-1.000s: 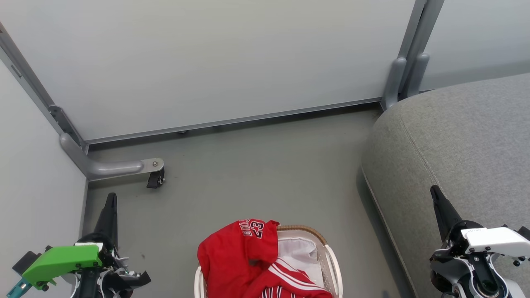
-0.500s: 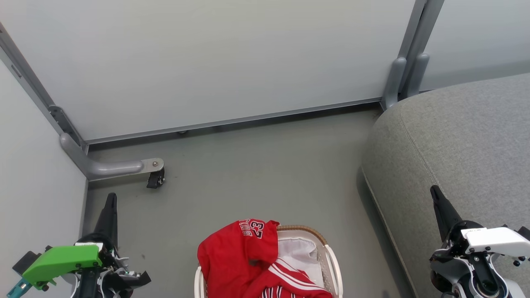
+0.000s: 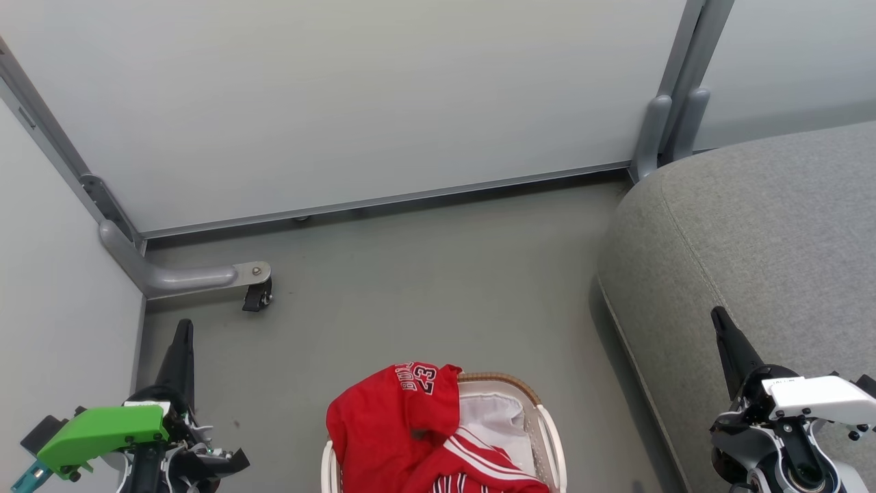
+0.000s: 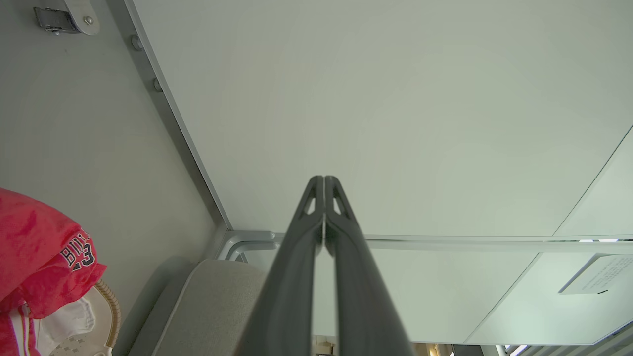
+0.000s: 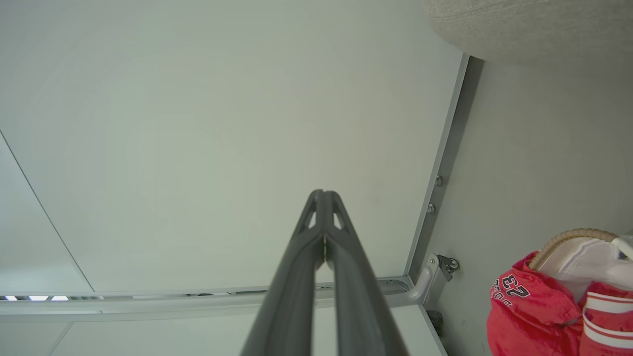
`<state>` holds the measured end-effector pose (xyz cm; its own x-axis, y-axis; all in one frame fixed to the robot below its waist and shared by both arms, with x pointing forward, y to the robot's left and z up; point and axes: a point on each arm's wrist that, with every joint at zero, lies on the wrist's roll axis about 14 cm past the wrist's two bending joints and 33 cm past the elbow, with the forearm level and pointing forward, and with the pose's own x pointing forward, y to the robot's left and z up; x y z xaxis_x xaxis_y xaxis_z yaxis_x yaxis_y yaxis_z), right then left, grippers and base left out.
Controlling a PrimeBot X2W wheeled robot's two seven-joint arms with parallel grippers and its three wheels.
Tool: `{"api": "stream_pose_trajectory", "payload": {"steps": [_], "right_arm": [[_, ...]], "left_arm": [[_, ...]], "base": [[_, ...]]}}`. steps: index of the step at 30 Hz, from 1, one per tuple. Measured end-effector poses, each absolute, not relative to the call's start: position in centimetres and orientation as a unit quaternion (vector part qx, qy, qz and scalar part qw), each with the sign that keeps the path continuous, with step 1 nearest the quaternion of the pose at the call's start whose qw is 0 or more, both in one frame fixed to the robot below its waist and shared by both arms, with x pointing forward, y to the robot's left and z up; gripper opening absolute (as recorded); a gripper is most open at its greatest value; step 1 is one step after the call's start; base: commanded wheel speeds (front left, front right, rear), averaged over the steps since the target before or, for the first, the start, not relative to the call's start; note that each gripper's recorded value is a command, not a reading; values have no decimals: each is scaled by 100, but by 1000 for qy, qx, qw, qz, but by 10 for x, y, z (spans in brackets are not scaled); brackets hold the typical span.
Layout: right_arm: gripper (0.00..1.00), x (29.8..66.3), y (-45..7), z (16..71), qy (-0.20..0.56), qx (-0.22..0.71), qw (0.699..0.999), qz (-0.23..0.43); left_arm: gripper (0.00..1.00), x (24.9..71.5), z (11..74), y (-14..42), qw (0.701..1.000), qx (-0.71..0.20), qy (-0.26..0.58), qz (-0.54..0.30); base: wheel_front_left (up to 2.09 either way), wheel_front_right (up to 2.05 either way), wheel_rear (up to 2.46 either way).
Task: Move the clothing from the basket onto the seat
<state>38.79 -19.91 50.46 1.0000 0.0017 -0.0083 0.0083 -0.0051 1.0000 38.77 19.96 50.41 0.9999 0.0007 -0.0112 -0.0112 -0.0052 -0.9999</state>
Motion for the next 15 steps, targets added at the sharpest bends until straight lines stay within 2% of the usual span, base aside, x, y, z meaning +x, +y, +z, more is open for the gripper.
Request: {"api": "stream_pose_trajectory", "payload": {"steps": [15], "right_arm": [[0, 388, -199, 505, 4, 709, 705, -2]], "left_arm": [[0, 388, 504, 200, 705, -709, 4, 4]], "base": [[0, 0, 0]]}}
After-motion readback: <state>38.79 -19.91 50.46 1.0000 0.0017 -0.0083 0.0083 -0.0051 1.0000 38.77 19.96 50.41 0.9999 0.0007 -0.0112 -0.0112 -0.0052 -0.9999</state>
